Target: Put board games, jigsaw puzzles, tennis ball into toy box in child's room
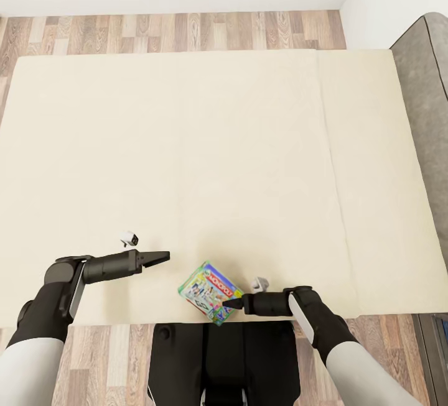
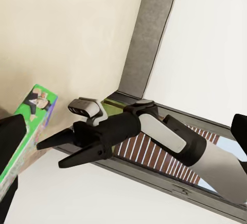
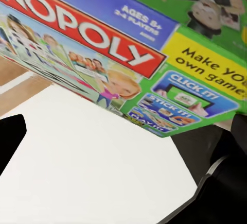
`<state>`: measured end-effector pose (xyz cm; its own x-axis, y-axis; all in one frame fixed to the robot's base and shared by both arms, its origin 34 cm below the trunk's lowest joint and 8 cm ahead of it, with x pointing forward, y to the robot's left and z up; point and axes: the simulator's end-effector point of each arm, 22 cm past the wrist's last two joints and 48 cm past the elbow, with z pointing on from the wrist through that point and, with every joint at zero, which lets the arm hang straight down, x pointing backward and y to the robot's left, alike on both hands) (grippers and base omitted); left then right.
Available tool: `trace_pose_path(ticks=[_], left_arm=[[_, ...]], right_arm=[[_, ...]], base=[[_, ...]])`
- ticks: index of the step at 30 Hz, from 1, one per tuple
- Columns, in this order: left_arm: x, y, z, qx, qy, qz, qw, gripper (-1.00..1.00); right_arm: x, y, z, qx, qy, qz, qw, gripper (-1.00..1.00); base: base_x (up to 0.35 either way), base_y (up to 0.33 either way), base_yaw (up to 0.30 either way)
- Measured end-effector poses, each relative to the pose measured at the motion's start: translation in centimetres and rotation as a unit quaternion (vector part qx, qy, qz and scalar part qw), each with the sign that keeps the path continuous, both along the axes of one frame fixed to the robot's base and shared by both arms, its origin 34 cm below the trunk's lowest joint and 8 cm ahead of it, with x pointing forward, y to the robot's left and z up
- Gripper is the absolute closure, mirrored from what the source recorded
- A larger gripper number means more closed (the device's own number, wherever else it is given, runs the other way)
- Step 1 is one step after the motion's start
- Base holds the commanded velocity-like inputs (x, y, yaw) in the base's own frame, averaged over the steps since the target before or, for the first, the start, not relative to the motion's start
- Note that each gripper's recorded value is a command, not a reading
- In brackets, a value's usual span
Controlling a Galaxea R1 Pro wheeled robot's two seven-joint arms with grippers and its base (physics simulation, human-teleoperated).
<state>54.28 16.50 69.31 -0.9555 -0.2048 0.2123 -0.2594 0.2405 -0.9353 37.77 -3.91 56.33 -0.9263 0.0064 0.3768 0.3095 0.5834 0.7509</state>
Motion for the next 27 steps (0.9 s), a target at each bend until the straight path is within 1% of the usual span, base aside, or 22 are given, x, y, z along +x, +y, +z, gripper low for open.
trace_pose_path(ticks=[27], left_arm=[[0.03, 0.0, 0.0, 0.0, 0.0, 0.0, 1.0, -1.0]], right_arm=[[-0.24, -0.09, -0.11, -0.003, 0.001, 0.004, 1.0, -1.0]], base=[[0.0, 0.0, 0.0]])
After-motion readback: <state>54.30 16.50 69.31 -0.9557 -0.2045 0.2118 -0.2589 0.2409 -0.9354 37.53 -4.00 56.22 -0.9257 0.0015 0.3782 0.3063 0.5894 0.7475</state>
